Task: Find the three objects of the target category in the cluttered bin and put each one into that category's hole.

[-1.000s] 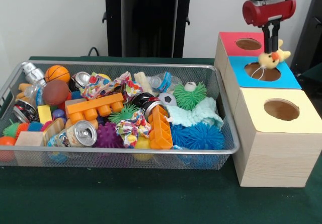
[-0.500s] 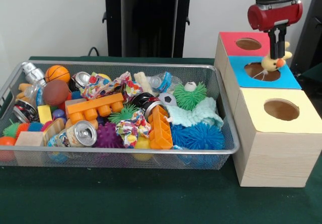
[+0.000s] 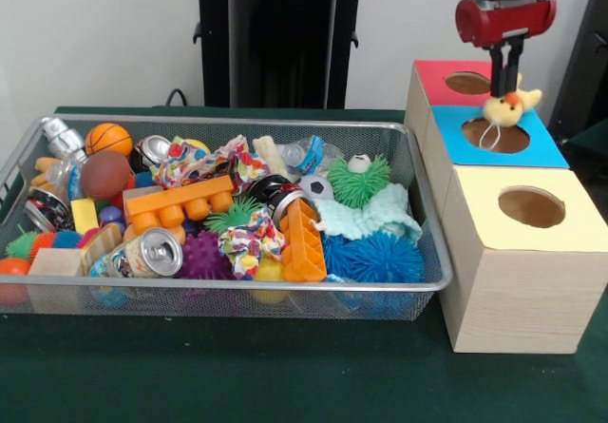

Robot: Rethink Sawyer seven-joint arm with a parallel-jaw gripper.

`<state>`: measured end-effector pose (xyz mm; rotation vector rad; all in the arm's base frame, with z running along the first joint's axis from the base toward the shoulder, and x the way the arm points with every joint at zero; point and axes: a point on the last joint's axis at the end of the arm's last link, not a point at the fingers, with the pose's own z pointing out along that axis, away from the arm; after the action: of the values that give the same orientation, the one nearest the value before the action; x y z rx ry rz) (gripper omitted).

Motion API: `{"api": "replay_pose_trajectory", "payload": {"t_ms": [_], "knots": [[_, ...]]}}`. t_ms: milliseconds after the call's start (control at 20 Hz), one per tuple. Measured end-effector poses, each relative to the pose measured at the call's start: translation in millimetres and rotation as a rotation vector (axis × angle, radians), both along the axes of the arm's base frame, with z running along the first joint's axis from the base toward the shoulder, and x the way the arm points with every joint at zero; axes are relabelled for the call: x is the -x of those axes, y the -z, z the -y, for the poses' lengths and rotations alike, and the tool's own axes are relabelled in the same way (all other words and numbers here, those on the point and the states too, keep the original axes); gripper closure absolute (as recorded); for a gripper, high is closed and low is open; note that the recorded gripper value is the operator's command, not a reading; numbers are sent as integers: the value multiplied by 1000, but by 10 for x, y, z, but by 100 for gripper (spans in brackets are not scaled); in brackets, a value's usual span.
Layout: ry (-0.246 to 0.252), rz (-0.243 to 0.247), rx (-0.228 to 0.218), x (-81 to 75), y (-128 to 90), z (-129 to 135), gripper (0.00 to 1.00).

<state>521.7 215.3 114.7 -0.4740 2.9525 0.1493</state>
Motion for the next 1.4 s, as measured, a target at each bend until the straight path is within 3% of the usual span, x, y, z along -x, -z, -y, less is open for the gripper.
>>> {"api": "replay_pose_trajectory", "payload": {"t_ms": [350,600,1400], "knots": [[-41,-171,57,298,54,107,100],[-83,-218,77,456,241,146,100],[-101,-221,81,490,264,234,100]]}}
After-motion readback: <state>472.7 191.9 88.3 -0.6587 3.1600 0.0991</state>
